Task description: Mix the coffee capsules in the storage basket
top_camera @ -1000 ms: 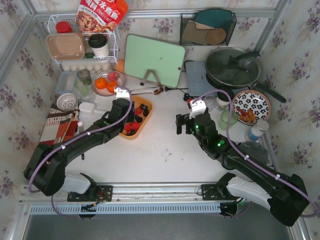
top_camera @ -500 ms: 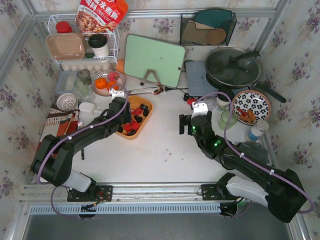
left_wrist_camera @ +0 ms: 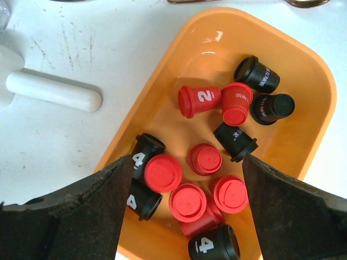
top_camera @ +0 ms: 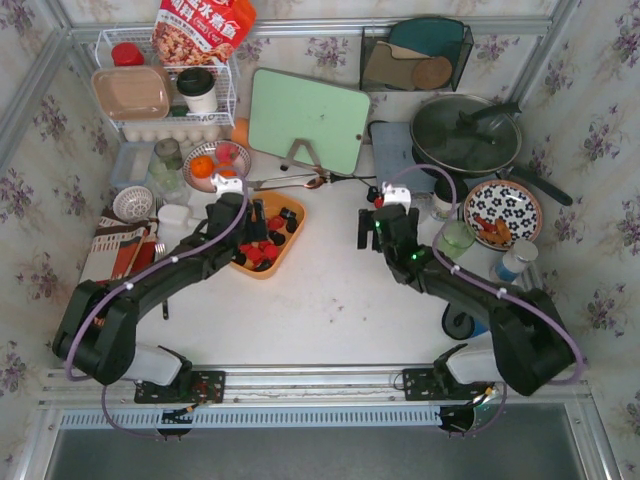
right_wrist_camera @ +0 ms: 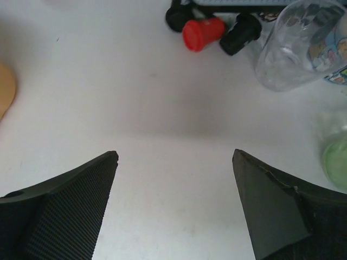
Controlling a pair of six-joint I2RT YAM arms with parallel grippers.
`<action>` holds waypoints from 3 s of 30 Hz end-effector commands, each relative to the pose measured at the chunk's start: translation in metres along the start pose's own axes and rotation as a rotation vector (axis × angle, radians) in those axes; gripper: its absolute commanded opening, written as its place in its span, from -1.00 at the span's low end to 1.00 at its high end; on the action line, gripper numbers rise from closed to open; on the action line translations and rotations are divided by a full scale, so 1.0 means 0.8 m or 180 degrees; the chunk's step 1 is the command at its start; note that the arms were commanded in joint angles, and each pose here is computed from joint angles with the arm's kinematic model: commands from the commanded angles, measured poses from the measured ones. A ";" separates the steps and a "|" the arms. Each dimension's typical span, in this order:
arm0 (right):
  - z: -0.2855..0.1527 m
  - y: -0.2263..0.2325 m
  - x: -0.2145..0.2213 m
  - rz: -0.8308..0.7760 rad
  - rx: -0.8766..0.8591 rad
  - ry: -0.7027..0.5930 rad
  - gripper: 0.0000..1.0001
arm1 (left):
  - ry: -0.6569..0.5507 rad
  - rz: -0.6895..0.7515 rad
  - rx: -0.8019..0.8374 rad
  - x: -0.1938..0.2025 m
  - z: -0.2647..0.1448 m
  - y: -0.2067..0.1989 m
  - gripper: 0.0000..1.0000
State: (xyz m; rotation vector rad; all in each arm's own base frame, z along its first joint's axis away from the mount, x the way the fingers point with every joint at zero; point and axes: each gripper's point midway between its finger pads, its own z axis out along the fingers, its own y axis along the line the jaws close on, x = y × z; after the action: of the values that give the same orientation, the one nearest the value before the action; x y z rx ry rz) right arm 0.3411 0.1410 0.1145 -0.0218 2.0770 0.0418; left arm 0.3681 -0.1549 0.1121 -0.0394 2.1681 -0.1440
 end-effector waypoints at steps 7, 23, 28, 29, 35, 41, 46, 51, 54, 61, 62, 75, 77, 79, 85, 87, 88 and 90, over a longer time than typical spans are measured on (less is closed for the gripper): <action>0.101 0.001 -0.071 0.0140 -0.0107 -0.0236 0.60 | -0.0428 -0.0062 0.0252 -0.039 -0.038 -0.007 0.66; 0.239 0.002 -0.074 0.0139 0.0312 0.0015 0.23 | -0.0377 0.0031 0.0370 -0.024 -0.043 -0.010 0.66; 0.244 0.000 -0.066 0.0369 0.0295 0.0098 0.22 | -0.0376 0.0047 0.0375 -0.019 -0.043 -0.008 0.66; 0.245 0.001 -0.063 0.0427 0.0283 0.0127 0.22 | -0.0372 0.0047 0.0375 -0.018 -0.042 -0.008 0.66; 0.240 0.006 -0.058 0.0666 0.0222 0.0235 0.23 | -0.0355 0.0052 0.0387 -0.014 -0.041 -0.008 0.66; 0.224 0.010 -0.062 0.0855 0.0135 0.0174 0.21 | -0.0358 0.0051 0.0411 -0.014 -0.042 -0.009 0.66; 0.219 0.019 -0.081 0.0695 -0.0018 0.0031 0.20 | -0.0358 0.0045 0.0431 -0.014 -0.041 -0.011 0.66; 0.236 0.003 -0.067 0.0437 0.0248 0.0203 0.22 | -0.0339 0.0049 0.0432 -0.011 -0.040 -0.011 0.66; 0.241 -0.009 -0.054 0.0420 0.0448 0.0255 0.22 | -0.0317 0.0057 0.0428 -0.008 -0.039 -0.010 0.66; 0.260 -0.012 -0.037 0.0405 0.0521 0.0245 0.22 | -0.0291 0.0061 0.0463 -0.006 -0.036 -0.014 0.66; 0.262 -0.015 -0.036 0.0370 0.0553 0.0233 0.22 | -0.0292 0.0068 0.0465 -0.006 -0.036 -0.014 0.66; 0.277 -0.012 -0.009 0.0036 0.0514 0.0496 0.19 | -0.0235 0.0064 0.0496 0.002 -0.030 -0.017 0.67; 0.281 -0.008 -0.004 -0.0018 0.0449 0.0573 0.12 | -0.0239 0.0065 0.0490 0.001 -0.030 -0.017 0.66; 0.283 -0.004 0.001 -0.0071 0.0401 0.0657 0.02 | -0.0242 0.0072 0.0489 0.001 -0.031 -0.016 0.66; 0.285 0.001 -0.002 -0.0112 0.0332 0.0682 -0.10 | -0.0245 0.0072 0.0494 0.000 -0.031 -0.017 0.66; 0.282 0.004 -0.005 -0.0112 0.0294 0.0677 -0.22 | -0.0256 0.0080 0.0507 -0.002 -0.031 -0.018 0.65; 0.280 0.006 -0.007 -0.0104 0.0258 0.0667 -0.25 | -0.0268 0.0091 0.0519 -0.002 -0.032 -0.018 0.65; 0.271 0.011 -0.022 -0.0071 0.0166 0.0587 -0.32 | -0.0302 0.0110 0.0569 -0.004 -0.033 -0.021 0.64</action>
State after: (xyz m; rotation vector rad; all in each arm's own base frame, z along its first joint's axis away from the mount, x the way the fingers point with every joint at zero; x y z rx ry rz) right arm 0.5510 0.1561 0.0186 0.0317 2.2293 -0.0518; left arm 0.3415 -0.1631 0.1189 0.0701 2.1113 -0.2752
